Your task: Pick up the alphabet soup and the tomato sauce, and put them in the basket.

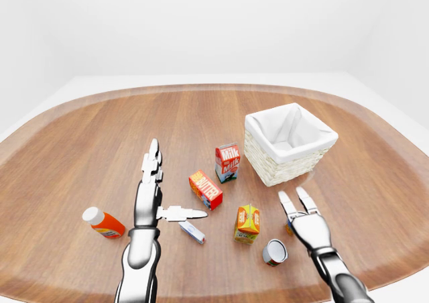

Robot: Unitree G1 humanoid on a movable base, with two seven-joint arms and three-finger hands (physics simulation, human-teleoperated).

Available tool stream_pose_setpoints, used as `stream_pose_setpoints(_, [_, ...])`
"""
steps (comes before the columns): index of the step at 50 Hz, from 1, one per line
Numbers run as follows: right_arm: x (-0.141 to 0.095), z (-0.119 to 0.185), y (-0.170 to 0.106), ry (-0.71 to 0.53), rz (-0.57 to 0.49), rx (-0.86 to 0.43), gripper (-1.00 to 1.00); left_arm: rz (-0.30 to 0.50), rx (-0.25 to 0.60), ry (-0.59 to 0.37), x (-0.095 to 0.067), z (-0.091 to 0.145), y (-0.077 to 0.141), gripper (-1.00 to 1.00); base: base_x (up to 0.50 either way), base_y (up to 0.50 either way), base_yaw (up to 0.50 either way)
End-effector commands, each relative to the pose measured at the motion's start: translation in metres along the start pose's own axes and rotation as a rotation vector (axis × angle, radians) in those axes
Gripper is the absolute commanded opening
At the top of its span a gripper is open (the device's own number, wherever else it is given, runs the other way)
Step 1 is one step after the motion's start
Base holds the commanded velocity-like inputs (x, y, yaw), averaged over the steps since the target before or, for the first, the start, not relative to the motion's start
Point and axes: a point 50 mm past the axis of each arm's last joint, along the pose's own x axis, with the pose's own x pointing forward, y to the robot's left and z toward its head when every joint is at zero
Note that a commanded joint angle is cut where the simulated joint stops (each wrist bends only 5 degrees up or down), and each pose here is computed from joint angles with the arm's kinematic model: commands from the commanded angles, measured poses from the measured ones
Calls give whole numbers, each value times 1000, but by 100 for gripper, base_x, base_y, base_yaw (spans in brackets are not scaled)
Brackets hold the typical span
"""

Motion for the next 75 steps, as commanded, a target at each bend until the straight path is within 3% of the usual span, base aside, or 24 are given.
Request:
stream_pose_setpoints(1, [2, -2, 3, 4, 16, 1, 100, 0, -3, 5, 0, -1, 0, 100, 0, 0, 0])
stream_pose_setpoints(31, [5, -2, 10, -4, 63, -3, 100, 0, -5, 6, 0, -1, 1, 100, 0, 0, 0])
stream_pose_setpoints(32, [5, -2, 10, -5, 66, -4, 41, 0, -5, 7, 0, -2, 1, 100, 0, 0, 0])
stream_pose_setpoints(33, [5, -2, 11, -7, 67, -5, 13, 1, -5, 8, 0, -2, 1, 100, 0, 0, 0])
stream_pose_setpoints(34, [5, -1, 10, -7, 63, -4, -81, 1, -6, 9, 0, -2, 1, 100, 0, 0, 0])
stream_pose_setpoints(36, [5, -2, 9, -3, 55, 0, -100, 2, -7, 7, 0, -2, 1, 100, 0, 0, 0])
stream_pose_setpoints(54, [3, -2, 1, 8, 10, 12, -100, 2, -9, 2, 1, -1, 1, 100, 0, 0, 0])
stream_pose_setpoints(69, [-12, -21, -53, 155, -275, 110, -100, -1, -5, 9, 0, -2, 0, 100, 0, 0, 0])
stream_pose_setpoints(75, [-18, -31, -64, 220, -338, 136, -100, -1, -4, 11, 0, -2, 0, 100, 0, 0, 0])
